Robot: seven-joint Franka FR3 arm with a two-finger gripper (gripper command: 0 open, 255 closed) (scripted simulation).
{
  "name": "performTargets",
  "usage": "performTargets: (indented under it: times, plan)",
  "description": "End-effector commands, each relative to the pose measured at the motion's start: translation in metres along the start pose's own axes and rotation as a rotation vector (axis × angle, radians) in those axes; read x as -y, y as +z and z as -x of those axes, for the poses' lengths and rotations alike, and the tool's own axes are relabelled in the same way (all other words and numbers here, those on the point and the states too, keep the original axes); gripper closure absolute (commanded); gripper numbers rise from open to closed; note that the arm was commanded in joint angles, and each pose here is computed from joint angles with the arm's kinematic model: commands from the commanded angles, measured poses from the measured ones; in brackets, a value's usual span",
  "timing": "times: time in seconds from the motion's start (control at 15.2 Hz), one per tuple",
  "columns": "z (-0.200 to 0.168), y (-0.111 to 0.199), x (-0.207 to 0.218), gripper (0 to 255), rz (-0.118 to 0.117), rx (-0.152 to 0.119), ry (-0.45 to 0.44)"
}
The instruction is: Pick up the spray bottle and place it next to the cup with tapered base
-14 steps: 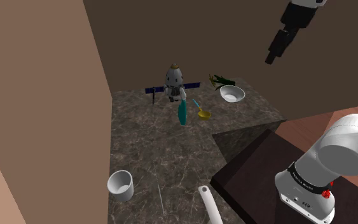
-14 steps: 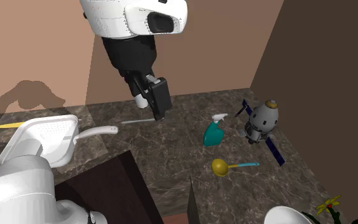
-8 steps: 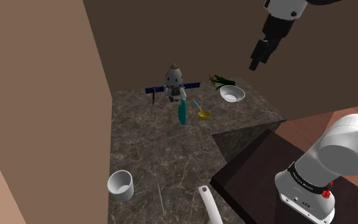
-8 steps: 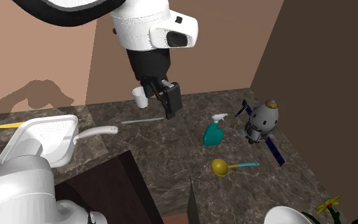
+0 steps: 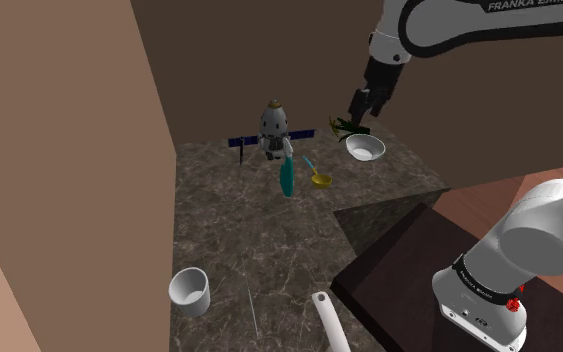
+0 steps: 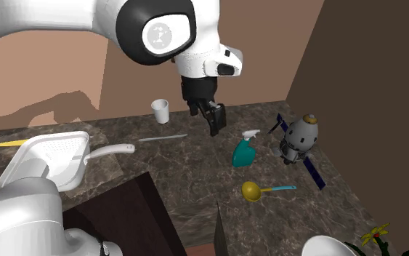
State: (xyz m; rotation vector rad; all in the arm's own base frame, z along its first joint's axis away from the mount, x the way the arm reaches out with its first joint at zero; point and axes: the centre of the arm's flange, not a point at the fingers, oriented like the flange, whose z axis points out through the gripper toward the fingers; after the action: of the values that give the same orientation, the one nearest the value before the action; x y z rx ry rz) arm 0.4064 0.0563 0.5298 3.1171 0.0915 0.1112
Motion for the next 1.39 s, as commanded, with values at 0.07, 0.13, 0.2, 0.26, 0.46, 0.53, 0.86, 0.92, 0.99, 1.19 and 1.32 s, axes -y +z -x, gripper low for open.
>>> performTargets:
  times: [0.07,0.13,0.2,0.26,0.46,0.53,0.86,0.92,0.99,1.19,1.32]
  plan:
    - [-0.027,0.028,0.010,0,0.010,-0.001,0.019]
    - [-0.036,0.037,0.013,0,0.014,-0.001,0.025]
    - [-0.045,0.047,0.016,0,0.018,-0.001,0.031]
    - [-0.054,0.056,0.019,0,0.021,-0.001,0.037]
    - [-0.081,0.084,0.028,0,0.032,0.000,0.055]
    - [-0.090,0.094,0.031,0,0.035,0.000,0.061]
    - [-0.135,0.142,0.043,0,0.053,0.002,0.092]
    - [-0.144,0.151,0.045,0,0.057,0.002,0.098]
    - [-0.153,0.161,0.047,0,0.061,0.002,0.104]
    - [-0.180,0.190,0.053,0,0.071,0.003,0.123]
    - [-0.198,0.209,0.056,0,0.079,0.003,0.135]
